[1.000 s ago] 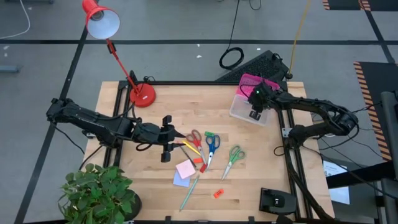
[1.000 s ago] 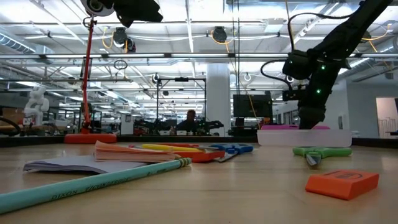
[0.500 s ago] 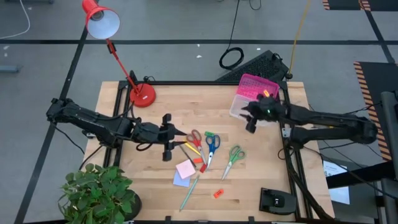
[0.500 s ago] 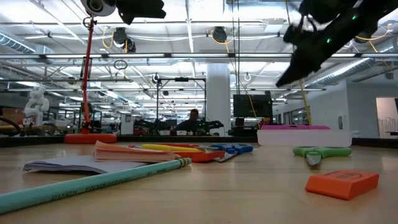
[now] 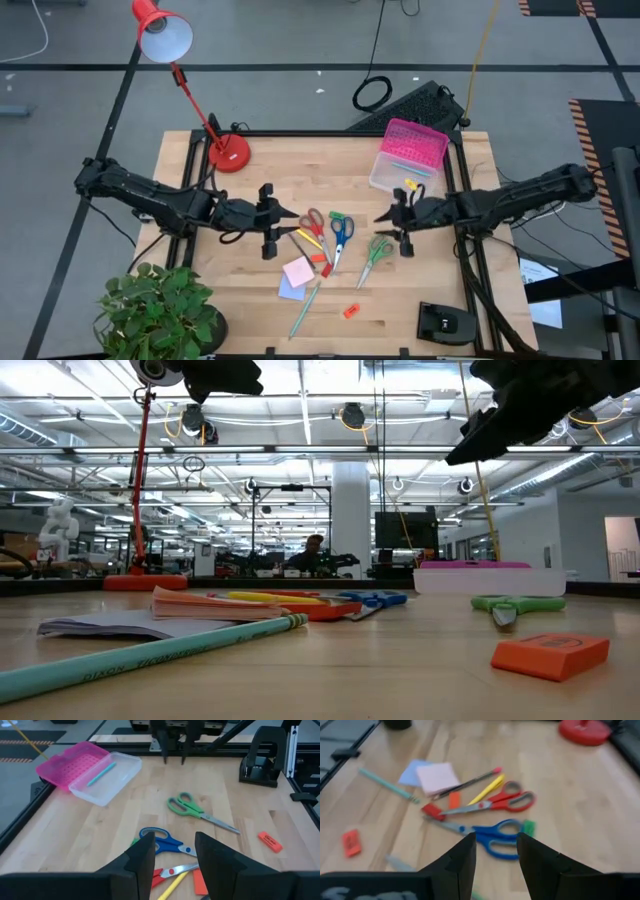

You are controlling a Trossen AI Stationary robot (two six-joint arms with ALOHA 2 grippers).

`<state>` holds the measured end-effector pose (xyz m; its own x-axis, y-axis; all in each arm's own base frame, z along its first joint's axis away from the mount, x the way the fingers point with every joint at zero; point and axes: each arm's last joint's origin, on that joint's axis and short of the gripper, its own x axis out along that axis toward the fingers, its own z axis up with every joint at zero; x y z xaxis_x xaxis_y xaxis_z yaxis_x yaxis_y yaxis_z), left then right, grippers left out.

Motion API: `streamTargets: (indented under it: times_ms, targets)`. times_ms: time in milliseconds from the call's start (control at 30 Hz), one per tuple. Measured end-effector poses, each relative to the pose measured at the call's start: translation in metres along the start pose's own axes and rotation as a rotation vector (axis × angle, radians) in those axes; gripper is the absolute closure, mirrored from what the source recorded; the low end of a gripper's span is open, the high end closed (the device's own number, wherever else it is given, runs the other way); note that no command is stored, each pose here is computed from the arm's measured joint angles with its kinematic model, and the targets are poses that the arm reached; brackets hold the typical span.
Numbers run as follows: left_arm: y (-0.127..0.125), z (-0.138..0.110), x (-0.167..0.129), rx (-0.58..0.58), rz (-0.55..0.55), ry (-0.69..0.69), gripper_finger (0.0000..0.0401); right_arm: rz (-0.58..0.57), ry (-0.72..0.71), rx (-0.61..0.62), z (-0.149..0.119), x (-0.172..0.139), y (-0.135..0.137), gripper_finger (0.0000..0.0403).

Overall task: Pack school essentials
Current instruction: Put the blue pencil into the supply box

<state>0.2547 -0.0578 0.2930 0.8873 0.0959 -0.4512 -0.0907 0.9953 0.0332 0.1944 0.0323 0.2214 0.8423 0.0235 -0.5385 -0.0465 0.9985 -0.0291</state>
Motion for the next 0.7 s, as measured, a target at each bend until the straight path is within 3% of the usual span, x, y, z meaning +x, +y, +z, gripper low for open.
streamTargets:
  times_ms: [300,467,700]
  targets:
    - [-0.003,0.001,-0.001,-0.011,-0.011,-0.005,0.0256,0.047,0.009,-0.028,0.000,0.024,0.016,0.0266]
    - [-0.023,0.017,-0.015,-0.008,-0.066,-0.068,0.0256,0.047,0.037,-0.090,0.006,0.038,0.019,0.0266]
    - [-0.044,0.020,-0.030,0.027,-0.022,-0.107,0.0256,0.052,0.071,-0.120,0.005,0.047,0.021,0.0266]
